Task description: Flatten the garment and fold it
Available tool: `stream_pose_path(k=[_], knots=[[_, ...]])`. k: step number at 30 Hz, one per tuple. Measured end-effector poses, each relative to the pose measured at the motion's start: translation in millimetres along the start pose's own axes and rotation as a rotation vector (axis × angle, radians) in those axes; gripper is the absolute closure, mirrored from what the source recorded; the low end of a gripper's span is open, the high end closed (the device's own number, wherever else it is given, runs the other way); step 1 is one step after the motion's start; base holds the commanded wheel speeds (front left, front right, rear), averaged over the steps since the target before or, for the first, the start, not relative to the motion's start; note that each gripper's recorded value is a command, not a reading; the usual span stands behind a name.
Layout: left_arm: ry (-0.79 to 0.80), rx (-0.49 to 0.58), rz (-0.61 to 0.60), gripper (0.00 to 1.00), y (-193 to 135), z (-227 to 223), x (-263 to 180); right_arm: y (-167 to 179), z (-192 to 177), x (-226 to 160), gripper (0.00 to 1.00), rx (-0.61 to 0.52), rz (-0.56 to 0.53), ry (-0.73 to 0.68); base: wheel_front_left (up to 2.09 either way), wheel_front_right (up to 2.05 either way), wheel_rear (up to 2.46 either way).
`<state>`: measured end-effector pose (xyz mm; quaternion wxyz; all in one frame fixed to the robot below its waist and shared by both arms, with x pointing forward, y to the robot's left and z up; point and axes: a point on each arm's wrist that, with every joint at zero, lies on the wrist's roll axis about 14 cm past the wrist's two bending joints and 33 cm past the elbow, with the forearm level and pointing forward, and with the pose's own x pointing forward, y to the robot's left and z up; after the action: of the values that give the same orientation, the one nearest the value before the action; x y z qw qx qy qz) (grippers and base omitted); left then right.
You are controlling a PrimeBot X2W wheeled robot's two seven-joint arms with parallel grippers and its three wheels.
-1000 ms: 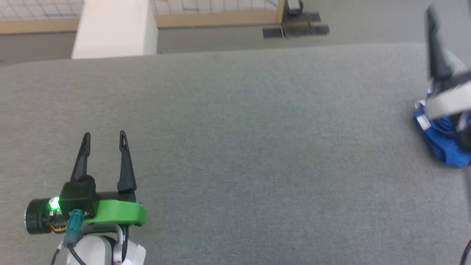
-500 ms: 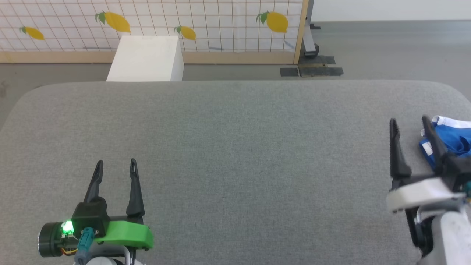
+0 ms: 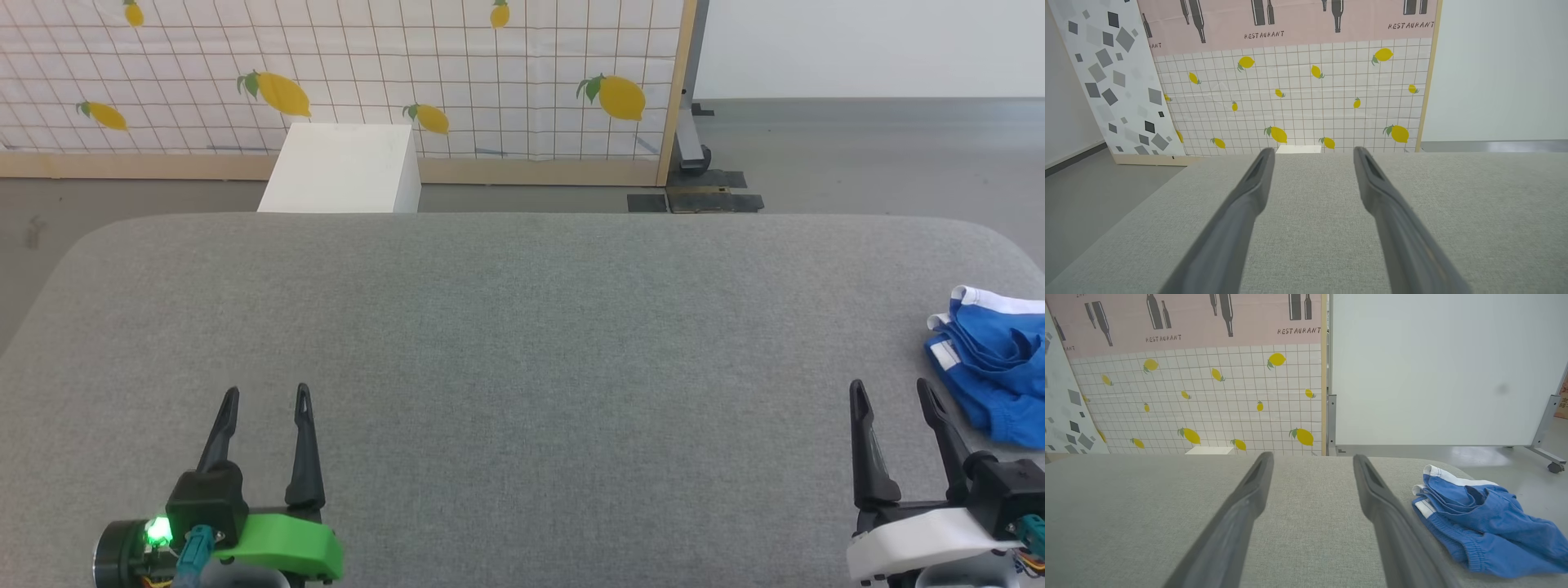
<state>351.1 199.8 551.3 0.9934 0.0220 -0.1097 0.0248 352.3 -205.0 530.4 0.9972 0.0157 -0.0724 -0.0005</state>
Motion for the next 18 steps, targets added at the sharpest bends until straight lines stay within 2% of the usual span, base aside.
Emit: stream_pose_path(k=[12,13,18], knots=[[0.024,-0.027,-0.019,0.00,-4.5,-7.9,-0.9,3.5,0.0,-1.3,0.00,0.011,0.008,0.016,0.00,0.00,0.00],[0.025,-0.031,-0.022,1.00,-4.8,-8.1,-0.9,3.4,0.0,-1.3,1.00,0.011,0.008,0.016,0.00,0.00,0.00],[0.027,-0.030,-0.026,1.00,-6.2,-8.2,-0.7,2.9,-0.2,-1.3,1.00,0.010,0.007,0.016,0.00,0.00,0.00]])
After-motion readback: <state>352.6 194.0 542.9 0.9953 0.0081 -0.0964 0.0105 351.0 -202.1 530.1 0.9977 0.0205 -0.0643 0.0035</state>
